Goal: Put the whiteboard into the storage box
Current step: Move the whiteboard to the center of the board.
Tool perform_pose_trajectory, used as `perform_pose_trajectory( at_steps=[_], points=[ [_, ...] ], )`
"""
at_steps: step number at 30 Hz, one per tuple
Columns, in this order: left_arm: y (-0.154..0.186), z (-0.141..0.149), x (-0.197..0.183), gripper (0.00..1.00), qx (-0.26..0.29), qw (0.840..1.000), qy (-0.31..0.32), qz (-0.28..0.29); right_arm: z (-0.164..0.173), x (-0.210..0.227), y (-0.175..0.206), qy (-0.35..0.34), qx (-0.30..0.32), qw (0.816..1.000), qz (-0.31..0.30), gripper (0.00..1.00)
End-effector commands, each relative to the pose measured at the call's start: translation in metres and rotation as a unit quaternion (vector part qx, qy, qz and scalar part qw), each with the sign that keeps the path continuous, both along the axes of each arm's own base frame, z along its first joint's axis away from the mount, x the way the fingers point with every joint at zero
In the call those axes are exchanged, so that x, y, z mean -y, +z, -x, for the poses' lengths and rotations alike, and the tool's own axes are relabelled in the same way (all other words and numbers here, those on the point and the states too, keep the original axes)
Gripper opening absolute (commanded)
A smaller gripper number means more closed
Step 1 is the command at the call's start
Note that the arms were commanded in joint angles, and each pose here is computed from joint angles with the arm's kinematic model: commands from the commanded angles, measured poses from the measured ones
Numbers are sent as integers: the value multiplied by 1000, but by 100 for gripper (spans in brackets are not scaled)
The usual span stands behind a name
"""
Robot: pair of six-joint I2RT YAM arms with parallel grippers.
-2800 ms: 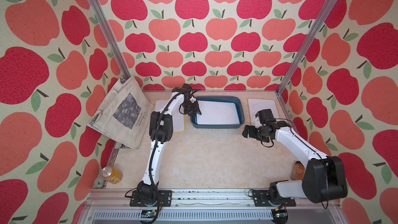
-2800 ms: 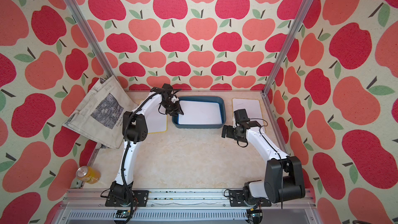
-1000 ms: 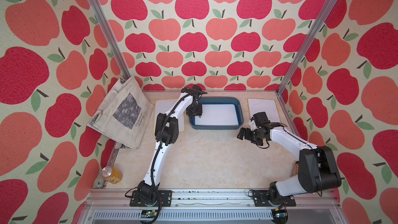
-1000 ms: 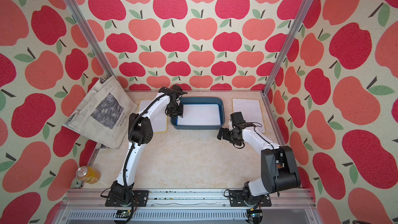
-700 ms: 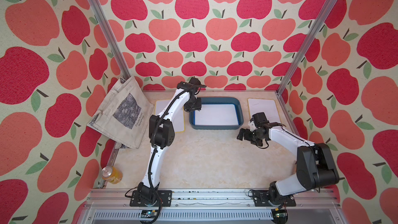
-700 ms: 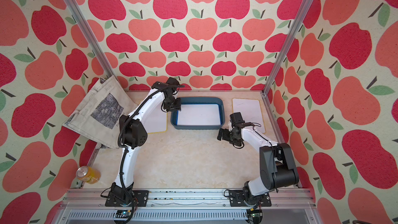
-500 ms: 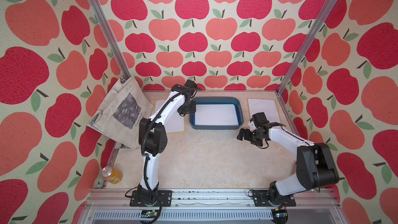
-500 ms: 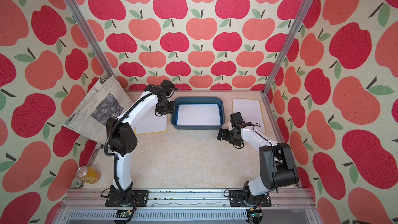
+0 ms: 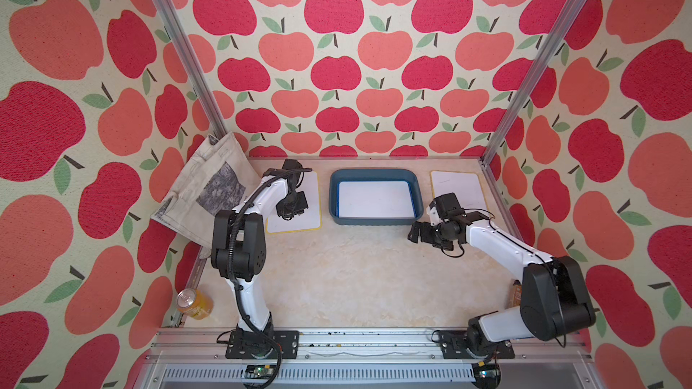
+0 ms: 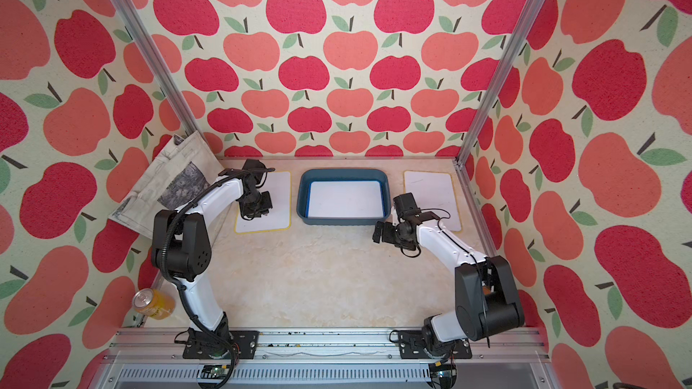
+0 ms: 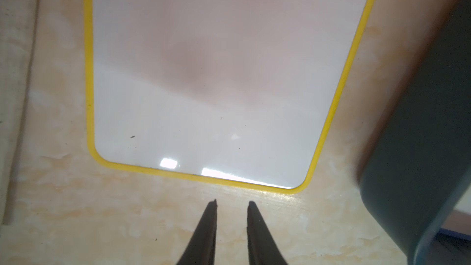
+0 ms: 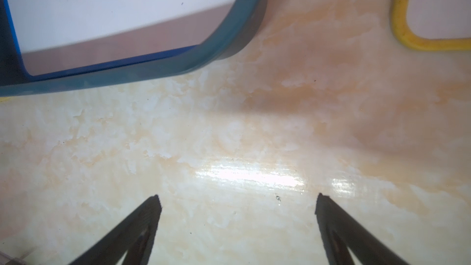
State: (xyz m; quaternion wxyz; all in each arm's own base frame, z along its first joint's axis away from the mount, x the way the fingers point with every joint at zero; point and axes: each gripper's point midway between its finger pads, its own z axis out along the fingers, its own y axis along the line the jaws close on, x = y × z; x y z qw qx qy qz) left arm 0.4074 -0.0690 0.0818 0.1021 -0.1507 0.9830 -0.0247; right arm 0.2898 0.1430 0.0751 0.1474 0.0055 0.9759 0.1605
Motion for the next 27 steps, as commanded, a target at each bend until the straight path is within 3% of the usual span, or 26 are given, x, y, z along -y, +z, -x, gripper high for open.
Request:
perform_pose_trajectory(
  at_steps=[1,11,27],
  points=[
    [-16,-22,8,21,5,1000,-4,8,4,2,4,-6,1,1000,4,99],
    [-59,-14,15,11,-37,999,12,20,10,5,5,-6,3,1000,6,99],
    [-94,96,37,10,-136,990,19,5,26,6,0,-12,6,1000,-14,99]
  ],
)
